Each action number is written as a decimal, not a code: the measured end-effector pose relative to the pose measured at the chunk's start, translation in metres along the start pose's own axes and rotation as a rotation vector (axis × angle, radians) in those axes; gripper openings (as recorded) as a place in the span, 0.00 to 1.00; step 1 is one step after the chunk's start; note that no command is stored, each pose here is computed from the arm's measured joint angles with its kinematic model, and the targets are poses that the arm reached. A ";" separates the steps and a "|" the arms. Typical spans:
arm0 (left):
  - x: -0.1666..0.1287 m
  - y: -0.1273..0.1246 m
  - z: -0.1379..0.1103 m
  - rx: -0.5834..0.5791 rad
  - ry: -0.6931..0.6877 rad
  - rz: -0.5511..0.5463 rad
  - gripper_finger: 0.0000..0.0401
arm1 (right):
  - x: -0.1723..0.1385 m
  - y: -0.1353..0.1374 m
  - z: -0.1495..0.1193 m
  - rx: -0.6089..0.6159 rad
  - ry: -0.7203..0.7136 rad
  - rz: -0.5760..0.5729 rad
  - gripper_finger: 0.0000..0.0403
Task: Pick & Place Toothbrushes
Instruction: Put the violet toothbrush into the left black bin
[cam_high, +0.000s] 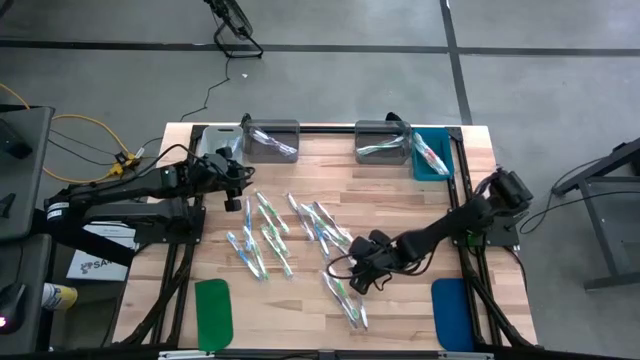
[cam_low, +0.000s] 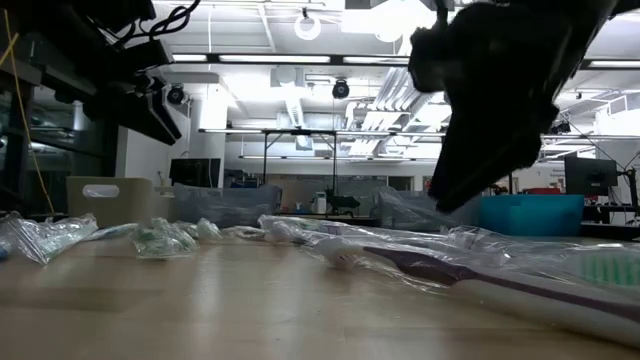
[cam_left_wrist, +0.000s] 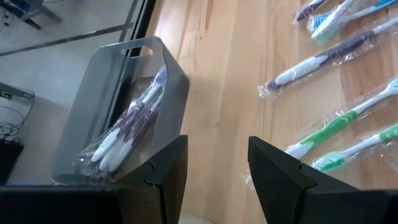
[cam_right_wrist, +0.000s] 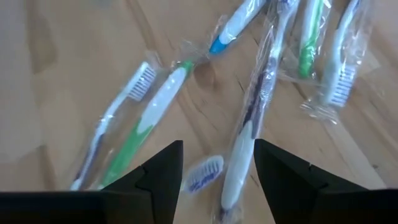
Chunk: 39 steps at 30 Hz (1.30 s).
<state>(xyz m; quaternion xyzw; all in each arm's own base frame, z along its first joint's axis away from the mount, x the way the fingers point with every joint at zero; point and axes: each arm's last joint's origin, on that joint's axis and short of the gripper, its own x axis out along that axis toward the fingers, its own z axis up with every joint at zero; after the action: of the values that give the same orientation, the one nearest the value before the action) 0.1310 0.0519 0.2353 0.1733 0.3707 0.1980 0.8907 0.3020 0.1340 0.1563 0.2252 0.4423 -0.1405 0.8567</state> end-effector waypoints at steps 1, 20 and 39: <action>0.000 0.000 0.000 0.000 0.000 0.000 0.40 | 0.004 0.000 -0.001 0.000 -0.005 -0.005 0.47; -0.001 0.000 0.000 0.000 -0.004 0.002 0.40 | 0.042 -0.006 -0.016 -0.177 -0.105 -0.205 0.46; -0.001 0.000 0.000 0.002 -0.004 0.002 0.40 | 0.036 -0.011 -0.011 -0.191 -0.079 -0.222 0.07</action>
<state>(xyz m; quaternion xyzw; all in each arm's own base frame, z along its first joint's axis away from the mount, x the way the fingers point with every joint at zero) 0.1304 0.0518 0.2358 0.1748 0.3687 0.1984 0.8911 0.3101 0.1280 0.1183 0.0865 0.4417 -0.2004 0.8702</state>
